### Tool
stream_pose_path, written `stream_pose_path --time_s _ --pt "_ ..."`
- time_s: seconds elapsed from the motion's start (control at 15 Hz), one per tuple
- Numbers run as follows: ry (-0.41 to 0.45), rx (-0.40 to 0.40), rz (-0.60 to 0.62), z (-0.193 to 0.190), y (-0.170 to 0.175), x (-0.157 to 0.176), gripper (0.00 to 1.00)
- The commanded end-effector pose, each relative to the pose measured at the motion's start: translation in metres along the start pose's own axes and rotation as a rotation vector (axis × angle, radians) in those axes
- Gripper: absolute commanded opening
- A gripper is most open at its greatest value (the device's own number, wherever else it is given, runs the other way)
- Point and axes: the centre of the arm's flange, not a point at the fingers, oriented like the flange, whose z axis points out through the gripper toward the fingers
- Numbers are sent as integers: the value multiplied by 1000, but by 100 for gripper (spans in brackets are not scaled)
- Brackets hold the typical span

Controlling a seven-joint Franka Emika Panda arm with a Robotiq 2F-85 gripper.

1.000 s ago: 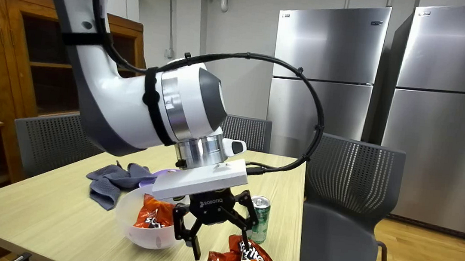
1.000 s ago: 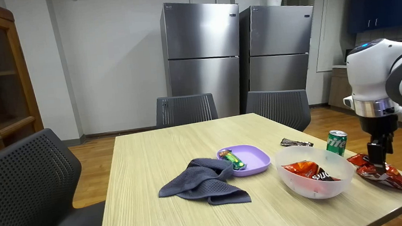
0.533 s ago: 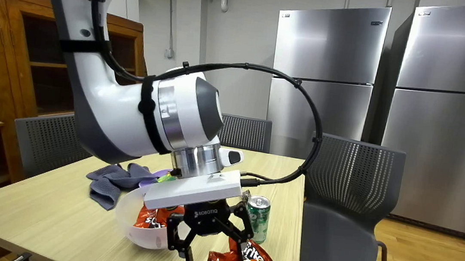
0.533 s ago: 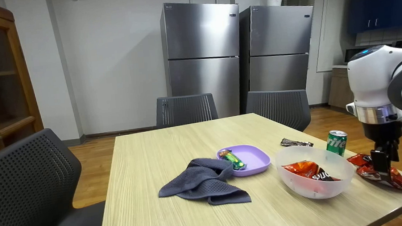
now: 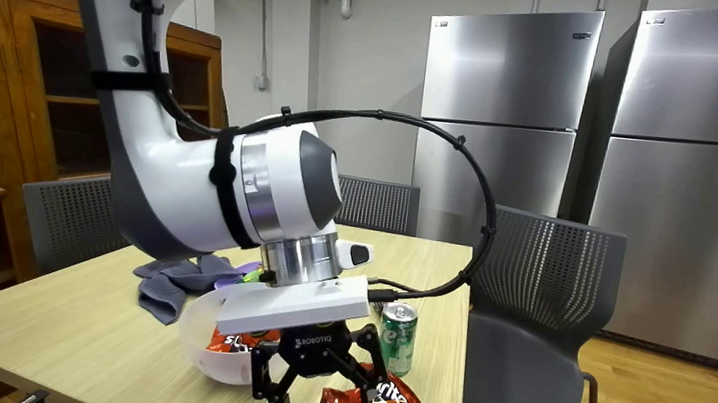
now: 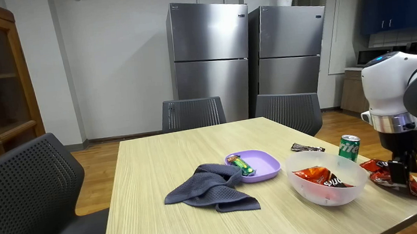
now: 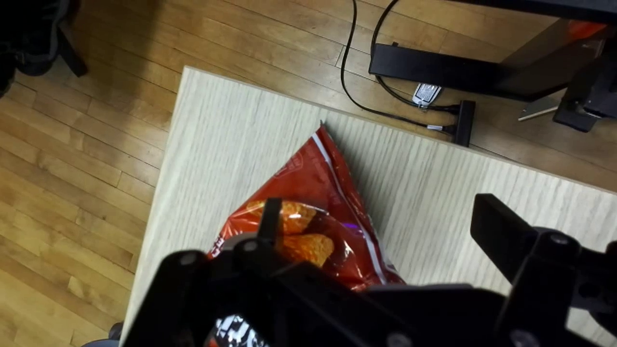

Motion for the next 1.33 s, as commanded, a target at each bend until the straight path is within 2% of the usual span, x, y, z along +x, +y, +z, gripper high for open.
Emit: stream_pose_path --time_s 0.0,0.6,1.27 --pt "38 -14 21 -2 4 -1 100" --pt "106 -25 68 -4 13 15 100" --pt "110 -30 95 4 18 26 100"
